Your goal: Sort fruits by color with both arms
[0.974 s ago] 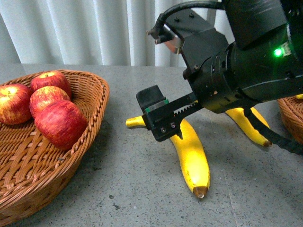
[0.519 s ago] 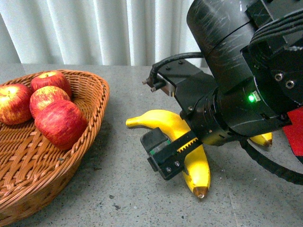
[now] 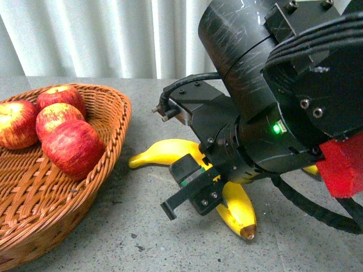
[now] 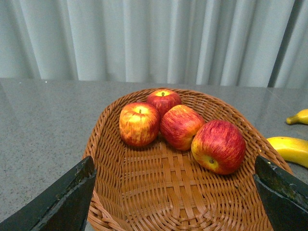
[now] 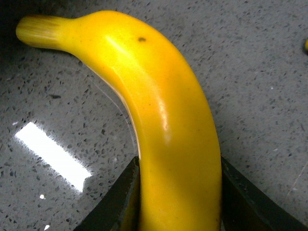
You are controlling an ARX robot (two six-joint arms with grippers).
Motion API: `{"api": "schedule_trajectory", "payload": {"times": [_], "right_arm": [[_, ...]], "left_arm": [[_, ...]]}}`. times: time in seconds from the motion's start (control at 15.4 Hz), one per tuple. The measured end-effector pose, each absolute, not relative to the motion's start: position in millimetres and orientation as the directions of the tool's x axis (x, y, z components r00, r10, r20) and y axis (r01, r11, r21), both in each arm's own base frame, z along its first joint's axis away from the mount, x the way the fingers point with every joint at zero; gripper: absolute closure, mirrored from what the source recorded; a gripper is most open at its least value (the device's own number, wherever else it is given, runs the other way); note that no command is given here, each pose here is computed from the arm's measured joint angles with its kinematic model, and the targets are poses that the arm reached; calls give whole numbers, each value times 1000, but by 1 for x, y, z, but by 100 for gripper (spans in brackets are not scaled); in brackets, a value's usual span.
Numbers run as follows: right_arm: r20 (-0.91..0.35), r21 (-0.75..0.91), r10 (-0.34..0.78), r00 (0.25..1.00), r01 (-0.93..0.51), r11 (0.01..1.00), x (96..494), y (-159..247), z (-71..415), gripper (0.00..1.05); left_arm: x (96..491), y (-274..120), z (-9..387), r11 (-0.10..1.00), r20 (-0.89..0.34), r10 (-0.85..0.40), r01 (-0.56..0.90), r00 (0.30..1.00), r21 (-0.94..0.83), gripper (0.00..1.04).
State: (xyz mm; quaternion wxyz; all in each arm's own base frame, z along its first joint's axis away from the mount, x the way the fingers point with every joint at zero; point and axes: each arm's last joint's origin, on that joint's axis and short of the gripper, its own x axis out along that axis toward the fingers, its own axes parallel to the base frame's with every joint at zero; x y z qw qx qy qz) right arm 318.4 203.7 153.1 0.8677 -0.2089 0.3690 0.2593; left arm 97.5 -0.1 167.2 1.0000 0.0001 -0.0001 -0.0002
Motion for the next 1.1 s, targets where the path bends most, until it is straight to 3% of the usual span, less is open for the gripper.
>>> {"api": "schedule_trajectory", "payload": {"times": [0.06,0.13,0.32,0.65,0.84,1.1], "right_arm": [[-738,-164,301,604,-593,788,324,200,160,66],[-722,-159,300,623,-572,805,330,194,168,68],[-621,-147,304,722,-488,860,346,169,208,69],[-367,12,422,829,-449,893,347,105,282,69],[-345,7,333,878,-352,936,350,44,276,69],[-399,-159,172,901,-252,954,343,-26,249,69]], "left_arm": [[97,0,167,1000,0,0,0,1000,0,7],[97,0,167,1000,0,0,0,1000,0,7],[97,0,167,1000,0,0,0,1000,0,7],[97,0,167,1000,1,0,0,1000,0,7],[97,0,167,1000,0,0,0,1000,1,7],[97,0,167,1000,0,0,0,1000,1,7]]}}
